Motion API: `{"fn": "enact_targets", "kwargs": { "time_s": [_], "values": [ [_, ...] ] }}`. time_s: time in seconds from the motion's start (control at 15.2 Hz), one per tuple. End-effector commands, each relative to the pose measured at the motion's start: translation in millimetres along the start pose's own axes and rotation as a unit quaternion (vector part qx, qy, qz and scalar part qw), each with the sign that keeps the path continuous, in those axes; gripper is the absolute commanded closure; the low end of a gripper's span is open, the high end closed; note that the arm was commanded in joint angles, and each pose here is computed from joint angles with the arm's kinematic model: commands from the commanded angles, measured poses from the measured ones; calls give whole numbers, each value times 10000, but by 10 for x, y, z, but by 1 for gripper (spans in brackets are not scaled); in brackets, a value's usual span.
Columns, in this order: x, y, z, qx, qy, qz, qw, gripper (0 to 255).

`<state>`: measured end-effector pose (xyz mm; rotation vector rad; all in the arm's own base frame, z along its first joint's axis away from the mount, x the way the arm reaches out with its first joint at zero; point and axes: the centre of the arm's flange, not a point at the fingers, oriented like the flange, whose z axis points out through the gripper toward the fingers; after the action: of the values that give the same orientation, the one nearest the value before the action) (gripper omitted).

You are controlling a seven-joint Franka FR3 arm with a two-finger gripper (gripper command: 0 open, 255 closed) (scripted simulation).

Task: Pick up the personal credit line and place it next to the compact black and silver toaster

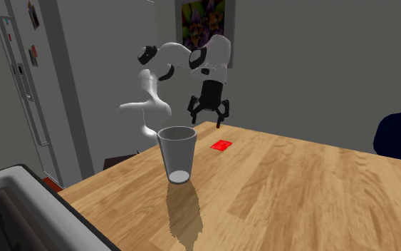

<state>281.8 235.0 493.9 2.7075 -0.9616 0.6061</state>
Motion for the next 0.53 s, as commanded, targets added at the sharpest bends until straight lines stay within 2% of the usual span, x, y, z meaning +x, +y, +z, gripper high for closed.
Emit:
{"fn": "enact_targets", "kwargs": {
  "time_s": [0.0, 0.2, 0.46],
  "values": [
    [-162, -317, 131, -170, 240, 536, 9981, 0],
    [-293, -740, 292, -415, 570, 1205, 9902, 0],
    [-272, -719, 501, -414, 570, 1204, 9902, 0]
  ]
}}
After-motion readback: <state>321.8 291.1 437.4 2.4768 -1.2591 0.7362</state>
